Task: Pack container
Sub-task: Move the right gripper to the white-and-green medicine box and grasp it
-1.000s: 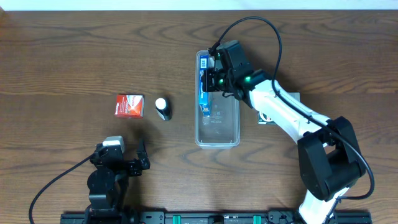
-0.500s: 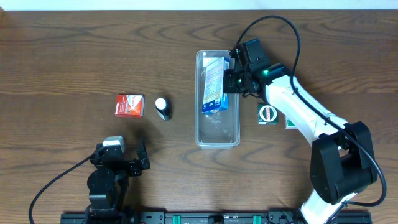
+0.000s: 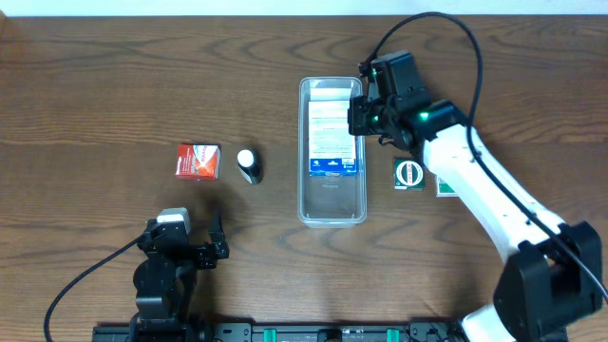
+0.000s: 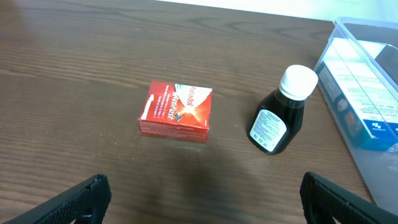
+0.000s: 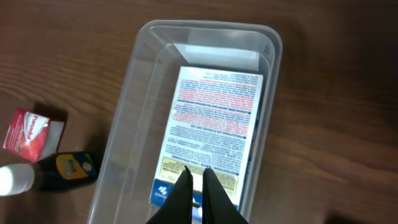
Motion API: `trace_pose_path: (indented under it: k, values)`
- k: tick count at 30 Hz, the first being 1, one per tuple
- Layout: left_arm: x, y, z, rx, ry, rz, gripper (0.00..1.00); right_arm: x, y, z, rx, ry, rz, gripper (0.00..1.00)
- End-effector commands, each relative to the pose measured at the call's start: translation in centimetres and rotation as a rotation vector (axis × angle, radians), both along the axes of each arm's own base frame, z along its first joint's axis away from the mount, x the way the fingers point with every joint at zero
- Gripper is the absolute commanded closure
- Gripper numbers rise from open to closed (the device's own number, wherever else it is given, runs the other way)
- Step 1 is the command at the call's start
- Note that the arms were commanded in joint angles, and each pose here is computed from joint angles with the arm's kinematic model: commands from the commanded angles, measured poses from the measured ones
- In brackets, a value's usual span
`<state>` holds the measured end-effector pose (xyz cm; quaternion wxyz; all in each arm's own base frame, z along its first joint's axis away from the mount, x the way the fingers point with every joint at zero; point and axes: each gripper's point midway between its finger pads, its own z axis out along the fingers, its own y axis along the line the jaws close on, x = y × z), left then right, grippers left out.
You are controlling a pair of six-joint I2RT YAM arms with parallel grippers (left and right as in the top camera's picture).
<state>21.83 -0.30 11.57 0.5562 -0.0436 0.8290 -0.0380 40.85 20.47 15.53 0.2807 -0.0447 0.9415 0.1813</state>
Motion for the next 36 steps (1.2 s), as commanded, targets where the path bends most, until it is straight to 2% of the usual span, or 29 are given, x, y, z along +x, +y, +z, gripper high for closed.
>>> trace_pose_path:
  k: [1,3,6,7,9,12,14,15,18,25,27,30,36]
  values:
    - [0.0,-0.2,-0.8,-0.004,0.013,-0.008,0.02,-0.5,-0.6,-0.4,-0.048,0.011,0.005,0.94]
    - [0.0,-0.2,-0.8,-0.004,0.013,-0.008,0.02,-0.6,-1.5,-0.6,-0.057,0.03,-0.016,0.94]
    - [0.0,-0.2,-0.8,-0.004,0.013,-0.008,0.02,-0.4,-3.8,-0.8,-0.045,0.072,-0.101,0.79]
    - [0.0,-0.2,-0.8,-0.004,0.013,-0.008,0.02,-0.3,-5.0,-0.9,-0.045,0.086,-0.133,0.67]
    - [0.0,-0.2,-0.8,-0.004,0.013,-0.008,0.02,-0.2,-7.3,-1.3,-0.053,0.115,-0.186,0.53]
    - [0.0,-0.2,-0.8,-0.004,0.013,-0.008,0.02,-0.6,-10.5,-2.2,-0.074,0.179,-0.251,0.24]
    - [0.0,-0.2,-0.8,-0.004,0.013,-0.008,0.02,-1.4,-11.9,-3.0,-0.106,0.223,-0.249,0.11]
    - [0.0,-0.2,-0.8,-0.004,0.013,-0.008,0.02,-2.0,-12.4,-3.6,-0.123,0.253,-0.244,0.08]
    - [0.0,-0.2,-0.8,-0.004,0.013,-0.008,0.02,-3.3,-13.4,-5.0,-0.158,0.321,-0.242,0.04]
    - [0.0,-0.2,-0.8,-0.004,0.013,-0.008,0.02,-4.8,-14.3,-6.6,-0.227,0.368,-0.229,0.05]
    - [0.0,-0.2,-0.8,-0.004,0.013,-0.008,0.02,-5.2,-15.2,-7.1,-0.27,0.381,-0.28,0.04]
    - [0.0,-0.2,-0.8,-0.004,0.013,-0.008,0.02,-5.3,-17.6,-7.6,-0.331,0.38,-0.386,0.03]
    - [0.0,-0.2,-0.8,-0.004,0.013,-0.008,0.02,-4.9,-19.7,-7.8,-0.332,0.376,-0.352,0.05]
